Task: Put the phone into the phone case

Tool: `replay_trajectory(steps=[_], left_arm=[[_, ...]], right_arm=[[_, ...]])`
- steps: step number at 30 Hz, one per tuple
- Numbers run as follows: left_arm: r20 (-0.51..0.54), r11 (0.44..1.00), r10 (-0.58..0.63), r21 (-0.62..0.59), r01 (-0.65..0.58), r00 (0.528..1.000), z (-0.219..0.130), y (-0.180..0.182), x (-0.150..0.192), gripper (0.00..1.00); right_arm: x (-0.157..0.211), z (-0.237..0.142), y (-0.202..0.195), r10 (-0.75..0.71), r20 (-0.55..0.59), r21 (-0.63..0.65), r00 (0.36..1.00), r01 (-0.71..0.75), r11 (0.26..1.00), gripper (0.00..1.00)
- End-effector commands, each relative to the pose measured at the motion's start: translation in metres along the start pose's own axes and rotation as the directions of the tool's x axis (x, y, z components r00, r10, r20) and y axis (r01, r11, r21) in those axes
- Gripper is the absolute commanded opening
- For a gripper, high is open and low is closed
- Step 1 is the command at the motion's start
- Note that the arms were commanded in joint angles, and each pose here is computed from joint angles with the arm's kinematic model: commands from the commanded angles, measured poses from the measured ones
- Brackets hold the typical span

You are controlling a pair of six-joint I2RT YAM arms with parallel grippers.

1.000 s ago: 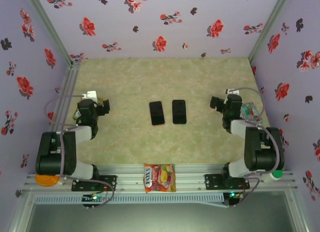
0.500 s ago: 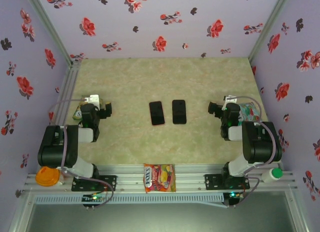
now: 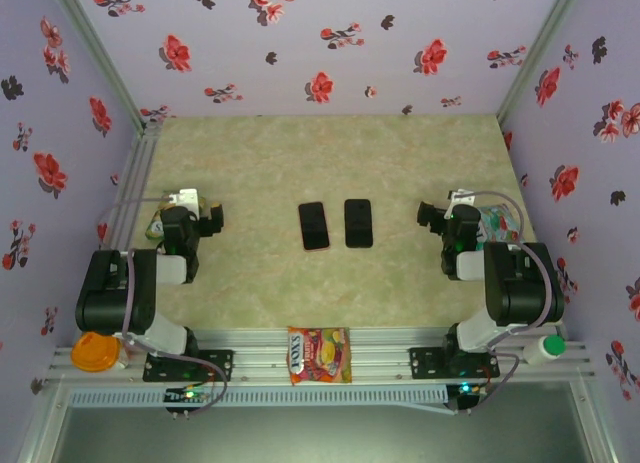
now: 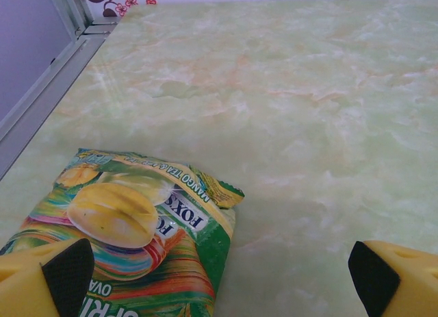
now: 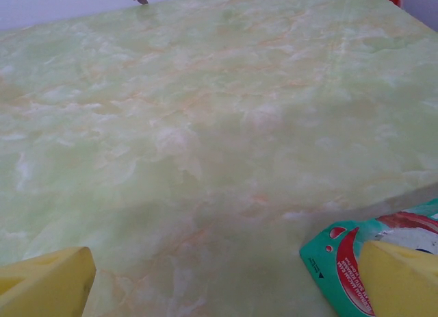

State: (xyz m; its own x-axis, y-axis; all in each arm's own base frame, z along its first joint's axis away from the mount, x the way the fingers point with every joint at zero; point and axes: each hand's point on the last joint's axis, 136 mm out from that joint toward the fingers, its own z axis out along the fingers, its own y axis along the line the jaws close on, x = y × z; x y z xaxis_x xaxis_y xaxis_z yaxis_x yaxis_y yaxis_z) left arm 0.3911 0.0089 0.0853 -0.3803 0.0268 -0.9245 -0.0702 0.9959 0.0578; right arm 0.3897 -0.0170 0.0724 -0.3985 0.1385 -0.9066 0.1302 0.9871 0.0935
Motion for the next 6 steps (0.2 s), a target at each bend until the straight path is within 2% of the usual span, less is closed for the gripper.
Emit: replay_trajectory(steps=[1, 6], left_arm=[[0.039, 1.000, 0.012, -0.009, -0.011, 0.999, 0.0027, 0.0037, -0.0113, 1.00], [0.039, 1.000, 0.012, -0.010, -0.012, 0.999, 0.0027, 0.0039, -0.0111, 1.00]], right_arm=[[-0.0148, 0.0025, 0.0006, -0.019, 0.042, 0.012, 0.999, 0.018, 1.000, 0.99], [-0.0150, 0.0016, 0.0006, -0.019, 0.046, 0.012, 0.999, 0.019, 1.000, 0.99]])
